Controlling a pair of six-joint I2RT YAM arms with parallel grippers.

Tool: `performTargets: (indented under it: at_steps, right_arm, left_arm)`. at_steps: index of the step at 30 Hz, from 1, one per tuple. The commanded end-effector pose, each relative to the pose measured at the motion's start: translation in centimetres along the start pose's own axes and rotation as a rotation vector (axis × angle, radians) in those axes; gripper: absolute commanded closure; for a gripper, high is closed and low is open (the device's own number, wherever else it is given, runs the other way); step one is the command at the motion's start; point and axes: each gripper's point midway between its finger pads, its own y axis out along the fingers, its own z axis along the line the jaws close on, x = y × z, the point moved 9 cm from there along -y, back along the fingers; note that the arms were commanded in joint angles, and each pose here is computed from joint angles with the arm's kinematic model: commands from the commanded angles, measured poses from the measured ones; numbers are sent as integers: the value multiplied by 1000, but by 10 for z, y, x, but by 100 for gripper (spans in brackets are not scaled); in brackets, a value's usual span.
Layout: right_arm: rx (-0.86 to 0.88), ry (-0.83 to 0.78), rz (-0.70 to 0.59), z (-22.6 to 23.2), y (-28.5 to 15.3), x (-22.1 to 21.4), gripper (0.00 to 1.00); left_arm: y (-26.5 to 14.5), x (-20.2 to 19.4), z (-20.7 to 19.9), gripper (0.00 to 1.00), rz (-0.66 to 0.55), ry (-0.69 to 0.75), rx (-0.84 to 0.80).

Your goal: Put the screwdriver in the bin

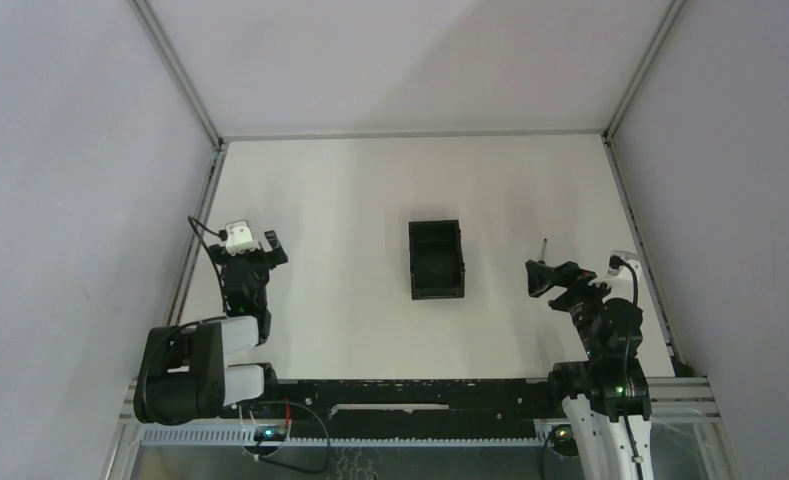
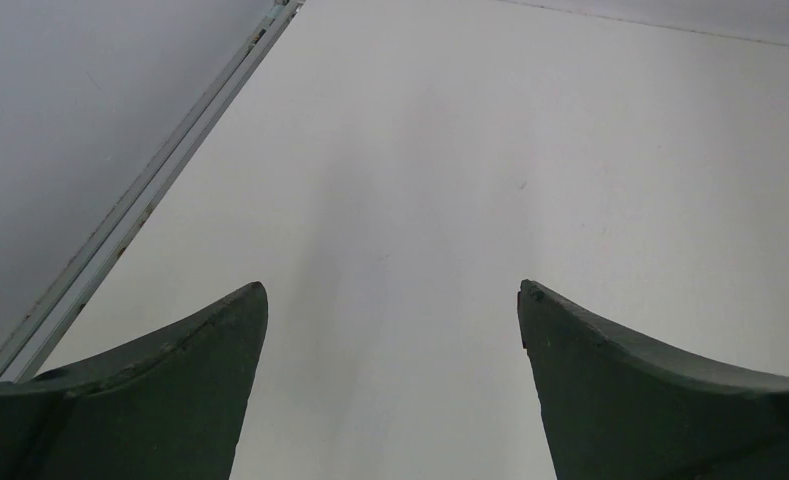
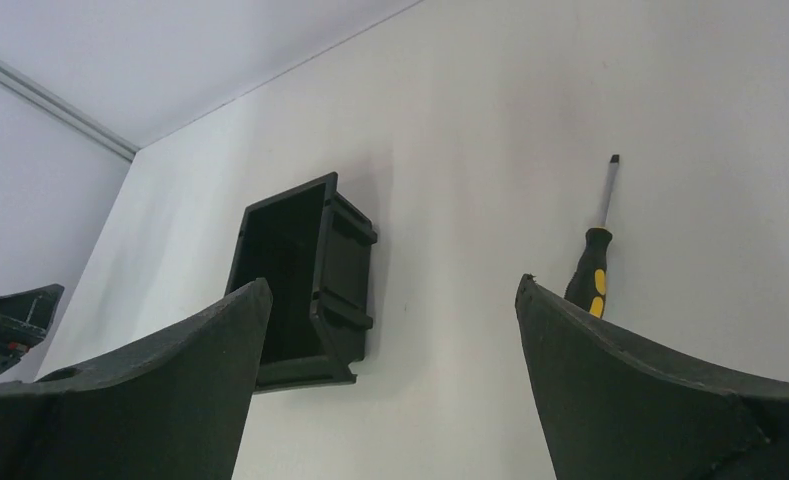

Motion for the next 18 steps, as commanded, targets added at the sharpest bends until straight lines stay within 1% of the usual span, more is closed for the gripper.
performTargets:
  at_steps: [1,5,9,11,14,16,17,18]
  right_arm:
    - [2,26,-32,1,1,3,0]
    - [-49,67,-60,1,2,9,0]
    - [41,2,-50,14,-1,22,0]
    - [15,-5,-34,19,2,34,1]
    - [-92,-34,45,23,13,55,3]
    - [-171,-72,133,24,26,69,4]
    - [-248,-94,206,20,39,73,4]
    - [-296,-112,233,20,43,80,4]
  left_arm:
    - [10,21,-3,0,-80,3,-4]
    - [10,21,-3,0,-81,3,-4]
    - [10,21,-3,0,-80,3,-4]
    - [10,21,-3,0,-82,3,-4]
    - [10,21,-3,0,-81,3,-4]
    - [10,21,-3,0,-81,3,-4]
    - [10,21,-3,0,-80,3,-4]
    - [10,21,-3,0,-82,3,-3]
